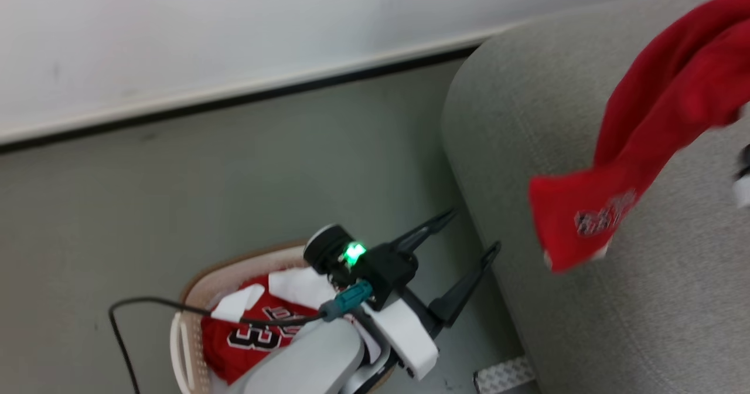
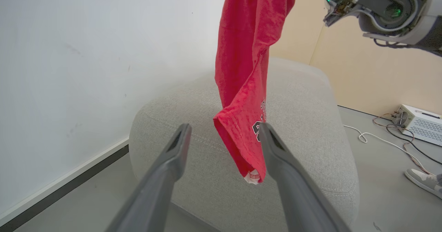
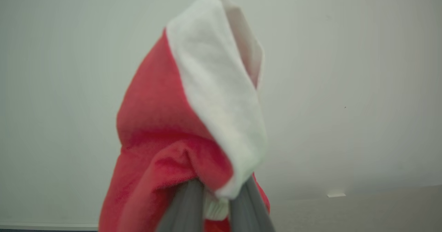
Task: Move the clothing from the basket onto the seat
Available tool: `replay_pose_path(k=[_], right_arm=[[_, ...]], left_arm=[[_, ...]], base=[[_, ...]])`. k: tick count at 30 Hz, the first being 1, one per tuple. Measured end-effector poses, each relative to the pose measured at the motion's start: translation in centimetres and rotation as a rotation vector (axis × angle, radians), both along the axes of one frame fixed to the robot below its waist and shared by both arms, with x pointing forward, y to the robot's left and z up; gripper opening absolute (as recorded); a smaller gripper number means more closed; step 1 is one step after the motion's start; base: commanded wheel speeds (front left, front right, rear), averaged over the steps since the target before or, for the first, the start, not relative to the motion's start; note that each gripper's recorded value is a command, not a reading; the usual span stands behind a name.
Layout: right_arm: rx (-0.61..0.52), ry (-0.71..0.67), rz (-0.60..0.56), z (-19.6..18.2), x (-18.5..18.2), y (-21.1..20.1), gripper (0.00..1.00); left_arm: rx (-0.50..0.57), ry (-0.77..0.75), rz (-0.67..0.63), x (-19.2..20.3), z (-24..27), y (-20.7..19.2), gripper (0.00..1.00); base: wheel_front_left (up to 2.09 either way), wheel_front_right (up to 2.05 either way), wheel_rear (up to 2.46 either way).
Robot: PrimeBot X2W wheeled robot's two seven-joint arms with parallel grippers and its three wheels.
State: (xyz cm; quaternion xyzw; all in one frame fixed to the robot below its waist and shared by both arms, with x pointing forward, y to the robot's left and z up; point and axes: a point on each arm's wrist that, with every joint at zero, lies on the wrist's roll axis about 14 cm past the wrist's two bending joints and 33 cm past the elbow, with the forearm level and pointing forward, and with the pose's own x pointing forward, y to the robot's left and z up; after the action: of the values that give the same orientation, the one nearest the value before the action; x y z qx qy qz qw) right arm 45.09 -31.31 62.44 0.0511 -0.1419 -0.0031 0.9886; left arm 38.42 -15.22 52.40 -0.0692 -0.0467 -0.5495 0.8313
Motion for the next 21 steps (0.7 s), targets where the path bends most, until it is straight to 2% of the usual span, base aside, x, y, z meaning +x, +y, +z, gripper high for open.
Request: replay_pose_path(k=[5, 11, 15, 21], right_arm=[[-0.060, -0.046, -0.173, 2.3, 4.5, -6.4, 0.00], [-0.140, -0.059, -0.369, 2.7, 9.3, -12.5, 0.00], [-0.167, 0.084, -0.443, -3.3, 12.0, -14.4, 0.00], [-0.096, 0.356, -0.487, -15.9, 12.6, -14.1, 0.02]], left_arm=[[-0.028, 0.018, 0.005, 3.1, -1.3, -0.1, 1.00], [-0.019, 0.063, 0.049, 6.8, -5.1, 1.1, 1.00], [-0.003, 0.114, 0.087, 8.5, -8.0, 2.3, 1.00], [0.040, 0.186, 0.155, 9.7, -11.7, 4.5, 1.00]], base=[[0.00, 0.00, 0.00], [0.00, 0.00, 0.00], [0.00, 0.00, 0.00], [0.00, 0.00, 0.00]])
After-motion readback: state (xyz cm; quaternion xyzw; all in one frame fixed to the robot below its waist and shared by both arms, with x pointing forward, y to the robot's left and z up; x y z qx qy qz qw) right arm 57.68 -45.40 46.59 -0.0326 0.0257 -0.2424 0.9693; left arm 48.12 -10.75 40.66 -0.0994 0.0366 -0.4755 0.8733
